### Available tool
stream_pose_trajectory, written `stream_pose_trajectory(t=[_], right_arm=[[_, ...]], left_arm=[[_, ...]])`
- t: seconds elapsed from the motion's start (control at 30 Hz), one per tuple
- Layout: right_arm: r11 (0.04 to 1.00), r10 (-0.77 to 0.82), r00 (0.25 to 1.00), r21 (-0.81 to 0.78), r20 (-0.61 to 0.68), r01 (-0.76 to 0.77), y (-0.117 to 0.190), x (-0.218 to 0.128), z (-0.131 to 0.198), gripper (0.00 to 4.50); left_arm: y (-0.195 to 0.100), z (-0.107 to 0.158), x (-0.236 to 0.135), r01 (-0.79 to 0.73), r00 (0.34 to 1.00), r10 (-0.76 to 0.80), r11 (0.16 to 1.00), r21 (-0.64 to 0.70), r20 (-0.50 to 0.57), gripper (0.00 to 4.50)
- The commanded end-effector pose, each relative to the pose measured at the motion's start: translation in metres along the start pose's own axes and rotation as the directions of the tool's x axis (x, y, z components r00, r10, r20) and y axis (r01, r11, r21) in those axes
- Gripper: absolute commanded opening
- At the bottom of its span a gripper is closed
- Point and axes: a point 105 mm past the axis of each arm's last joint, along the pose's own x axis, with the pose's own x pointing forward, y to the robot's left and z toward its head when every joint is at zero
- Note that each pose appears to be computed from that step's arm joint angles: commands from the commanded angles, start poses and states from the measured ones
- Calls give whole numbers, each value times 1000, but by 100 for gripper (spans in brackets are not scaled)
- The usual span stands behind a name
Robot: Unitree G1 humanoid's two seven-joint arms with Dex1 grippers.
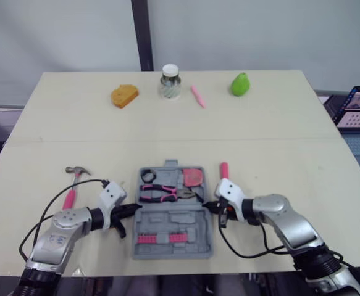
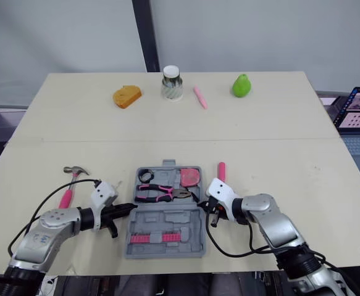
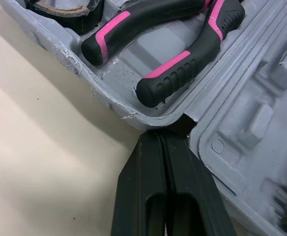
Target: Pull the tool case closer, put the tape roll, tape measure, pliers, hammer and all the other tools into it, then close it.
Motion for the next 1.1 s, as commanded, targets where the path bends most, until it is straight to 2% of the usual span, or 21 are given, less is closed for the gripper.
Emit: stream_pose_trajectory(t=[0.03, 0.57, 0.83, 1.1], right_arm=[[997, 73, 997, -7, 33, -73, 16, 7, 7, 0], [996, 94, 995, 0, 30, -94, 23, 8, 5, 0], [998, 56, 998, -4, 19, -56, 16, 8, 3, 0], [1000, 12, 1000, -3, 7, -12, 1, -14, -6, 0]], left_arm=[[-9, 5, 3, 37, 999, -37, 999, 12, 18, 6], [-14, 4, 5, 49, 999, -49, 999, 8, 19, 6], [-13, 4, 4, 46, 999, -46, 999, 7, 17, 6], [6, 5, -14, -32, 999, 32, 999, -7, 19, 6]])
